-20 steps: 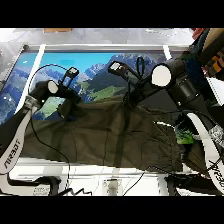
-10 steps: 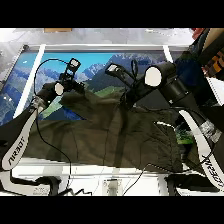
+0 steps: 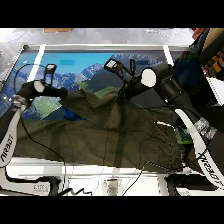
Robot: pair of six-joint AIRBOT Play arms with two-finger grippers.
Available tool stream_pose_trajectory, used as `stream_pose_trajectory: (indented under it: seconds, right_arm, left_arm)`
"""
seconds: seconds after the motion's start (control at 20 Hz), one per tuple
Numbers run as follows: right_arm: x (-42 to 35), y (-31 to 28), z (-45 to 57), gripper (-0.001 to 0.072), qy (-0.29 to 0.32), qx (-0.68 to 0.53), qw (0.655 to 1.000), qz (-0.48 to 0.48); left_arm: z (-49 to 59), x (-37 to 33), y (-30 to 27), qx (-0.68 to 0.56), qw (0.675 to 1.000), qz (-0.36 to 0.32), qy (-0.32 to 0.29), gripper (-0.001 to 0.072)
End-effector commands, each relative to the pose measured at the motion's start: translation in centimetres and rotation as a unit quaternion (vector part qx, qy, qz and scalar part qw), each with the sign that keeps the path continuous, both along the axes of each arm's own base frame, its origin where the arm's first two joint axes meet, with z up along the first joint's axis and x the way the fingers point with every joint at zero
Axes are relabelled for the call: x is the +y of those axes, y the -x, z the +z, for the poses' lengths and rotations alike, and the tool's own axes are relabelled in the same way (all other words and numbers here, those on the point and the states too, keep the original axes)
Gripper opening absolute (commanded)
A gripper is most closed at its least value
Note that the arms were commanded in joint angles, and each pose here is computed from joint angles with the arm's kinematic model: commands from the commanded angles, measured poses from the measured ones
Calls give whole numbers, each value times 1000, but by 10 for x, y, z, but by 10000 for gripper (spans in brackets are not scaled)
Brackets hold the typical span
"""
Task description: Fold the clothes and pants, and hang the long-sleeved shirts on hangers.
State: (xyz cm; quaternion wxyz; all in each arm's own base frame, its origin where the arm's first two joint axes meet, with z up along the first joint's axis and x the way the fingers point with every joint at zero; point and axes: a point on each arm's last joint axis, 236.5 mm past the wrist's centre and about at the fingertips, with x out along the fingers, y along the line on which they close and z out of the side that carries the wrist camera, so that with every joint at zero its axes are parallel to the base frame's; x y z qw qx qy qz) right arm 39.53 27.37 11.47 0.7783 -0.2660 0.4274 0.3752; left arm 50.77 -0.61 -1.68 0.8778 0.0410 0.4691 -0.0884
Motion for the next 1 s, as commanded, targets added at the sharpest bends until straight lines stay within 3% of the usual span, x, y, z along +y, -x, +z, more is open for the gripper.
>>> stream_pose_trajectory:
  seconds: [0.0,0.15,0.35,0.5,0.55,0.75,0.95]
  right_arm:
    - [4,-23,0,26,-9,-35,999,-12]
    - [5,-24,-12,26,-4,-23,1000,-12]
    - [6,-25,-17,26,-2,-19,1000,-11]
    - [7,-24,-17,26,-2,-18,1000,-11]
    - [7,-24,-17,26,-2,-18,1000,-11]
    - [7,-24,-17,25,-2,-18,1000,-11]
    - [7,-24,-17,26,-2,-18,1000,-11]
  left_arm:
    - [-12,45,35,79,990,83,83,412]
    - [7,51,34,48,983,53,172,413]
    - [-4,64,55,66,987,-19,143,434]
    - [-30,51,62,104,981,-41,156,574]
    - [-40,45,63,116,979,-45,160,675]
    - [-75,12,62,144,972,-91,160,672]
    - [-84,10,23,85,987,-52,125,672]
